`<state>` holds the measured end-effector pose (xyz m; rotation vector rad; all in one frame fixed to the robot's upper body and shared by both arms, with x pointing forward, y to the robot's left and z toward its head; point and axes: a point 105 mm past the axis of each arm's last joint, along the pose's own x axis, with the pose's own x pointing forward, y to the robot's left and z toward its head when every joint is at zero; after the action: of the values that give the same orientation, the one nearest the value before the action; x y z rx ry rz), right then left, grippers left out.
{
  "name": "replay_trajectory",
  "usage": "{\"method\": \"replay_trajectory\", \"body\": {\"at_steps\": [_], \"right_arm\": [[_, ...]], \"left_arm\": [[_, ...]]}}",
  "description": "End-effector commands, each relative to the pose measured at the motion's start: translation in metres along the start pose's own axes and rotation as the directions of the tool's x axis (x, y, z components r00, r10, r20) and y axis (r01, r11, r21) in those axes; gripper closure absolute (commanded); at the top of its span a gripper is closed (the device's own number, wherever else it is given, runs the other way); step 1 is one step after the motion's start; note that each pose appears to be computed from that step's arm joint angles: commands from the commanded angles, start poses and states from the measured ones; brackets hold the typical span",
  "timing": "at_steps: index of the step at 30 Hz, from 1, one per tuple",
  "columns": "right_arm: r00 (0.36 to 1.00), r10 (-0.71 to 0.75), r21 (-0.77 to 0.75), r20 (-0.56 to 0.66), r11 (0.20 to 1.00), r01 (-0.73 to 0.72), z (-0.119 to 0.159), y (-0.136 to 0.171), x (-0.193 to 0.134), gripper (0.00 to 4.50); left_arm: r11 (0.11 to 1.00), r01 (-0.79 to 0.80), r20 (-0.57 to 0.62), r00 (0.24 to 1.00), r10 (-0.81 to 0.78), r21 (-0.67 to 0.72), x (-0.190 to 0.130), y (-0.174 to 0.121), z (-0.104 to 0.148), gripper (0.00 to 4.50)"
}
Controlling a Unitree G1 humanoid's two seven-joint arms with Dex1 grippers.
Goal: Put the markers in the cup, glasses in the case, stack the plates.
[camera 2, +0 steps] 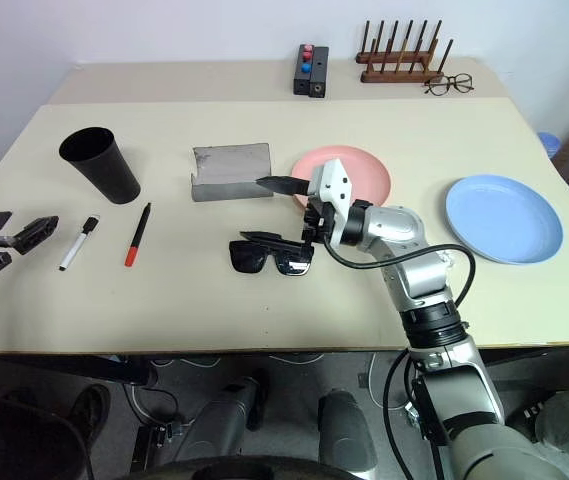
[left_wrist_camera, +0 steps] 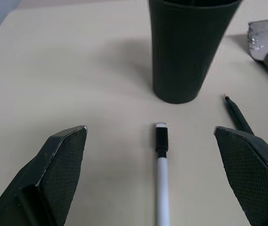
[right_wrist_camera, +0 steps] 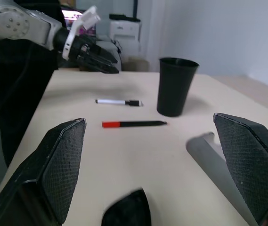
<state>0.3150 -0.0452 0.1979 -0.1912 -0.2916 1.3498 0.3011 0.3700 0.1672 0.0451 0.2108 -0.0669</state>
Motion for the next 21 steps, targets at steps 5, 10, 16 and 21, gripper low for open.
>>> {"method": "replay_trajectory", "body": {"at_steps": [5, 10, 16, 21], "right_arm": [[1.000, -0.003, -0.046, 0.013, 0.999, 0.004, 0.004, 0.005, -0.001, 0.08], [0.999, -0.033, -0.042, 0.016, 0.999, 0.034, 0.003, 0.007, -0.003, 0.08], [0.998, -0.056, -0.048, 0.004, 0.997, 0.056, 0.002, 0.008, -0.007, 0.08], [0.997, -0.073, -0.055, -0.002, 0.996, 0.072, 0.004, 0.006, -0.010, 0.08]], "left_arm": [[0.999, -0.043, -0.134, 0.990, 0.044, 0.007, 0.016, 0.015, 0.006, 0.00], [1.000, 0.001, -0.209, 0.978, 0.003, 0.018, 0.043, 0.010, 0.008, 0.00], [0.998, 0.049, -0.285, 0.958, -0.036, 0.037, 0.064, 0.001, 0.003, 0.00], [0.997, 0.078, -0.323, 0.944, -0.069, 0.015, 0.075, -0.006, -0.009, 0.00]]}}
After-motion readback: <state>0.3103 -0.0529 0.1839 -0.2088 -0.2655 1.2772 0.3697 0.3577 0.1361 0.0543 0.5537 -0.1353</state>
